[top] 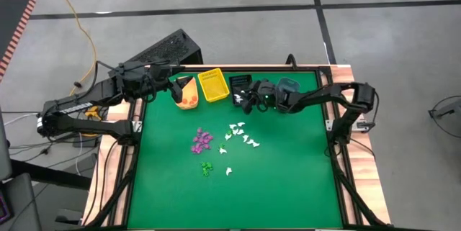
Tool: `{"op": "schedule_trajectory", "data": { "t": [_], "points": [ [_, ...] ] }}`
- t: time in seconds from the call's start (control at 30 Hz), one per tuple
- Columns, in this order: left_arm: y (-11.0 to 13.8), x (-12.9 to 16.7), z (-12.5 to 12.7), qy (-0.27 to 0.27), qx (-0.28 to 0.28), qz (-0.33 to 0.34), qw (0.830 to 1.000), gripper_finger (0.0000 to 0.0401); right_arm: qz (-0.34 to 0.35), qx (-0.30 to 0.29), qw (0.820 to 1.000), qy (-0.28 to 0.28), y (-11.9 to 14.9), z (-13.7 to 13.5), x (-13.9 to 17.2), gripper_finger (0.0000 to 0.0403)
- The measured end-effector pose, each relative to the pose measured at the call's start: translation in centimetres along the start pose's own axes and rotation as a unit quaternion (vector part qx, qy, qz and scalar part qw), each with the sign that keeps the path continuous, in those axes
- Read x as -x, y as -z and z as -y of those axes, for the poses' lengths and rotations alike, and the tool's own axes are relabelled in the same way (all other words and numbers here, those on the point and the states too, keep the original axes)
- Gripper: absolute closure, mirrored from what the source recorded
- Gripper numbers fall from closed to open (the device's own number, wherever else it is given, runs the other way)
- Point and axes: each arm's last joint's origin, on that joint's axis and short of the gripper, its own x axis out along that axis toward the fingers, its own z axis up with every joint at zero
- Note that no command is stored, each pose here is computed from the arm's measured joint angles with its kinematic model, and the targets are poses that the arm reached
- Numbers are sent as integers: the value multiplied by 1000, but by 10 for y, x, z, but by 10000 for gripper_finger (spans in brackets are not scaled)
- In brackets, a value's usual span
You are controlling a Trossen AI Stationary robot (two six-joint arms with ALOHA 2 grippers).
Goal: Sort Halloween decoration
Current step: Put the white ghost toy into the black bin, then adjust the black bin
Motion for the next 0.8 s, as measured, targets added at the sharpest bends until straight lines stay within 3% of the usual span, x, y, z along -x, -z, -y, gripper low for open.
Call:
{"op": "schedule_trajectory", "data": {
  "t": [0.5,0.8],
  "points": [
    [0,0,0,0,0,0,1000,170,6,-1,1000,28,-3,5,1,302],
    [0,0,0,1,0,0,1000,170,1,4,991,-137,-23,-21,32,300]
  ]
}}
